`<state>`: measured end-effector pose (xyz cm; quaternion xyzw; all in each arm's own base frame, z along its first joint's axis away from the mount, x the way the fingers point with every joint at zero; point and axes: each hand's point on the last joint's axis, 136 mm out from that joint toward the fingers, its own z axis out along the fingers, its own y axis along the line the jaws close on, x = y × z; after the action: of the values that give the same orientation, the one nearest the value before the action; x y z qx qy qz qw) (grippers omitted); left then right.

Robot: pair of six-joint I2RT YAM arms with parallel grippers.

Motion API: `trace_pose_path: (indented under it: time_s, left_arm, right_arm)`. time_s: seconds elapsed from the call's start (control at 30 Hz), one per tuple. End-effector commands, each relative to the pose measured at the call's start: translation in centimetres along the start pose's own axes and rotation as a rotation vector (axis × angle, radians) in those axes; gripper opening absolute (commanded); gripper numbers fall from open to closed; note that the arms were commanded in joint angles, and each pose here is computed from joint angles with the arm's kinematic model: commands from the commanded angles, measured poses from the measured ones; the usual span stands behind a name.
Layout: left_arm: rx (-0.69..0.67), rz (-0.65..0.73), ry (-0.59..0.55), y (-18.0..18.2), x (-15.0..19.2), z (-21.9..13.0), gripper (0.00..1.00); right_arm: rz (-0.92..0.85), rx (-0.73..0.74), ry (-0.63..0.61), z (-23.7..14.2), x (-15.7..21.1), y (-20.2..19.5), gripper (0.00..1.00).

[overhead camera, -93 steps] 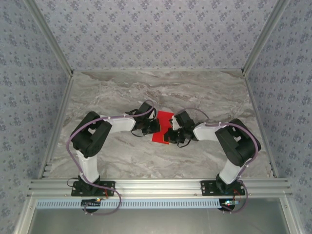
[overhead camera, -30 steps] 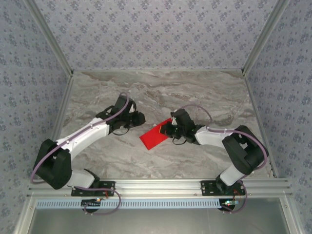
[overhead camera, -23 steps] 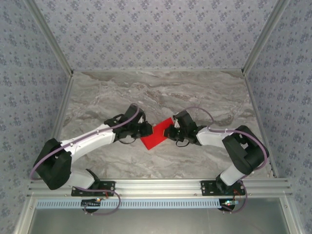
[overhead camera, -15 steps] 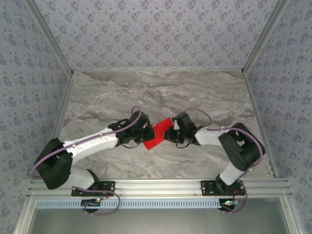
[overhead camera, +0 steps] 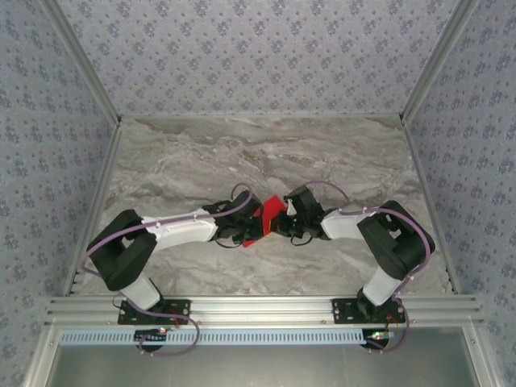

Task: Fold a paper plane with a square sheet of paper (pick it up from the middle)
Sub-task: First fold in half a square sheet of paper at the center of the table.

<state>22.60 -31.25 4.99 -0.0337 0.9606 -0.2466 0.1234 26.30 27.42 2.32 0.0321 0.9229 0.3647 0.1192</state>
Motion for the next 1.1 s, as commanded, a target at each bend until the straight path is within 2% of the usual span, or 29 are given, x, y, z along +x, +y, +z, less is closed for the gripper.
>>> trace_pose_path:
  time_s: [0.0, 0.7, 1.07]
  left_arm:
    - [-0.009, 0.0, -0.016, -0.4, -0.6, 0.6, 0.02]
    - [-0.113, -0.013, 0.053, 1.9, 0.7, 2.3, 0.0]
    - [-0.257, -0.088, 0.132, 5.9, 2.8, 2.0, 0.0]
  right_arm:
    - [-0.022, -0.026, -0.008, -0.3, -0.4, 0.7, 0.0]
    - [-0.019, -0.008, 0.024, 1.0, 0.0, -0.2, 0.0]
    - [0.029, 0.089, -0.038, -0.5, -2.6, -4.0, 0.0]
